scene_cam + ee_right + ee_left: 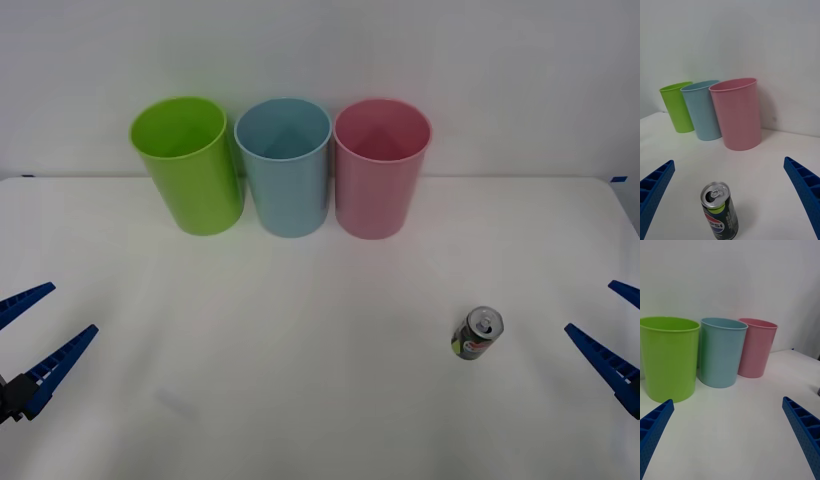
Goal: Grasp the object on the table and drop it into the matching bin: aluminum can to the light blue bin, PET bottle to the pink bin.
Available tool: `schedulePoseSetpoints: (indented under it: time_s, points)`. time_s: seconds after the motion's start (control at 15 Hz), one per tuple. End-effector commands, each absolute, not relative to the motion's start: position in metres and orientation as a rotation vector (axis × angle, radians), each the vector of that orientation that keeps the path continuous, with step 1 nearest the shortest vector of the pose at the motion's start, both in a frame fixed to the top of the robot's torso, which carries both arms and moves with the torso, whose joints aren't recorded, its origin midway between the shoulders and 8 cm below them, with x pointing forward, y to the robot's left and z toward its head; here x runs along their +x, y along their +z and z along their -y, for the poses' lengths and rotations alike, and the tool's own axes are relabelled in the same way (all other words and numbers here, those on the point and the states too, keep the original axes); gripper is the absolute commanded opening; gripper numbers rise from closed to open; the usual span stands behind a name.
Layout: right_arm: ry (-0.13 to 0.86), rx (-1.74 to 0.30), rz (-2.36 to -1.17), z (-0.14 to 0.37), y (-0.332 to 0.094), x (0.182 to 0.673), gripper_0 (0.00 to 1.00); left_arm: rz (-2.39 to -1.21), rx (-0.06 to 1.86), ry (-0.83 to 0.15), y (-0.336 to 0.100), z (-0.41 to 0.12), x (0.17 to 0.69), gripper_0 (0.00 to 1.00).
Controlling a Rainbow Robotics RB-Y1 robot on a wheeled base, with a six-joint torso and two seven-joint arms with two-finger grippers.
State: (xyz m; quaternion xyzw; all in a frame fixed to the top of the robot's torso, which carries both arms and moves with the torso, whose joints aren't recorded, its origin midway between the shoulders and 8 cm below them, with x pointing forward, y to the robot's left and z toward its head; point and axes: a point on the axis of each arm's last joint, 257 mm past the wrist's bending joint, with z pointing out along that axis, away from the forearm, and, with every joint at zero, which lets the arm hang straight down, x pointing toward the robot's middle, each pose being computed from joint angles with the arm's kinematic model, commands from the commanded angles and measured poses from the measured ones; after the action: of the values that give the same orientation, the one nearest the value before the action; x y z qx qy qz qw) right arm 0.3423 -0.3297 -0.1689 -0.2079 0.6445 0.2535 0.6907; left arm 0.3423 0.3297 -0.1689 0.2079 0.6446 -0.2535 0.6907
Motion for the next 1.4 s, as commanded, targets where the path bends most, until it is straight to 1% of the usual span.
schedulePoseSetpoints:
  time_s: [0.07,0.33,0.87,1.0,1.2,1.4]
  points:
    - [0.567,-0.455,-1.449,0.330,-0.174,0.342,1.00,-1.441,0.465,-0.567,-0.169,-0.330,0.342,1.00]
    - [0.569,-0.472,-1.461,0.330,-0.173,0.341,1.00,-1.441,0.465,-0.567,-0.169,-0.330,0.342,1.00]
    - [0.569,-0.527,-1.514,0.333,-0.204,0.333,1.00,-1.441,0.465,-0.567,-0.169,-0.330,0.342,1.00]
    - [0.505,-0.585,-1.492,0.333,-0.211,0.333,1.00,-1.441,0.465,-0.567,-0.169,-0.330,0.342,1.00]
    - [0.456,-0.629,-1.491,0.334,-0.227,0.331,1.00,-1.441,0.465,-0.567,-0.169,-0.330,0.342,1.00]
    - [0.448,-0.654,-1.502,0.333,-0.245,0.330,1.00,-1.441,0.465,-0.567,-0.169,-0.330,0.342,1.00]
